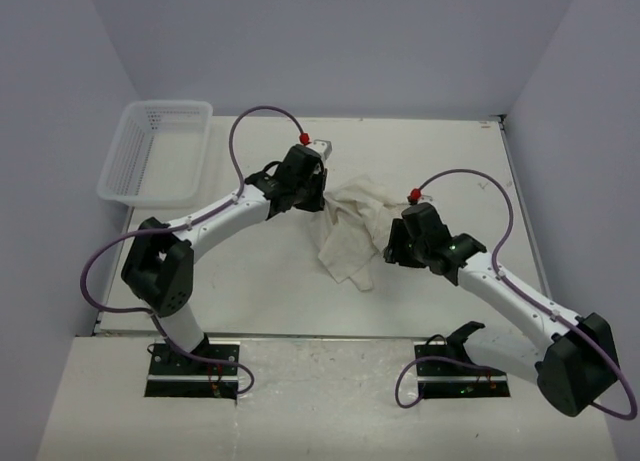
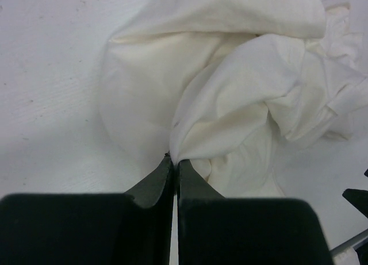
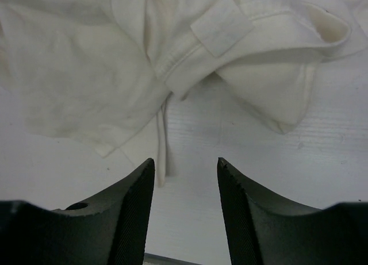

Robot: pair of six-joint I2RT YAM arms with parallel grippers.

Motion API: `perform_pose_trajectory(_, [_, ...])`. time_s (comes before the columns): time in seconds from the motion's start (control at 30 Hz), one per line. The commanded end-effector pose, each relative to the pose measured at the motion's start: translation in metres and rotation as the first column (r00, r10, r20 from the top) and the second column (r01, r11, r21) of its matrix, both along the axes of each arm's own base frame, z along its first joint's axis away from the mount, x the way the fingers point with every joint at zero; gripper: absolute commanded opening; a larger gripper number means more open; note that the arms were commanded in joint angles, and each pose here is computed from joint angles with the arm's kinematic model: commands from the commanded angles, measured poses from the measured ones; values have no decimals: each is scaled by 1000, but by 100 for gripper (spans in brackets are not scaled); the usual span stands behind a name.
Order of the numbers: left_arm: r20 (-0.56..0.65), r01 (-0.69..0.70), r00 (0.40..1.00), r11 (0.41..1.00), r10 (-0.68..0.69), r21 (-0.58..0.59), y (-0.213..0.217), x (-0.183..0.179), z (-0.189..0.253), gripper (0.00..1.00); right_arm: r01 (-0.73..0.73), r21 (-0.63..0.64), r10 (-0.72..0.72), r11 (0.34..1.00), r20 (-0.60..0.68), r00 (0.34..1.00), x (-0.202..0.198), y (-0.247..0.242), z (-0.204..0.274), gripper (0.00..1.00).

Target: Fold and stack the t-shirts

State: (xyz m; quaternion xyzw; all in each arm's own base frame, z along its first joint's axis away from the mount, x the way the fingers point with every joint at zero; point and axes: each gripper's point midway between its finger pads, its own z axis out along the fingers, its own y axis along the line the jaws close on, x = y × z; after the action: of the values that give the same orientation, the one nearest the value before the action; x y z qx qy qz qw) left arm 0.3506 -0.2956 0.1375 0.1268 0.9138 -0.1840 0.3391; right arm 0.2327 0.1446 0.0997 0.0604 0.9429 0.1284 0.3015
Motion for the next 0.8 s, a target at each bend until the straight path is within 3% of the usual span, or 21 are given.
perform_pose_trajectory(0.0, [19,-3,1000,1000,2,18,7,5,4,0,-35,64,36,997,-17,999,-8,17,-9,48])
perform_pose_trajectory(0.2, [-29,15,999,1000,-15,27,2,2,-20,0,-150,54,152,987,-53,987,-15,52,-21,45])
perform_pose_trajectory(0.43, [-56,14,998,999,-11,49,5,1,-38,0,-184,12,185,983,-91,979,-14,76,-26,47])
perform_pose_trajectory(0.47, [-56,9,998,999,-6,53,7,1,-39,11,-180,7,179,984,-97,979,-13,76,-27,47])
perform_pose_trajectory(0.63, [-46,-16,999,997,19,79,16,1,-39,35,-140,-32,135,990,-115,984,-16,65,-39,48])
perform_pose_trajectory(0.67, [-43,-23,999,996,27,85,18,1,-39,44,-136,-37,131,990,-124,984,-19,61,-43,48])
perform_pose_trajectory(0.77, [-30,-29,999,996,32,81,20,0,-32,51,-128,-37,122,991,-135,983,-25,58,-48,46])
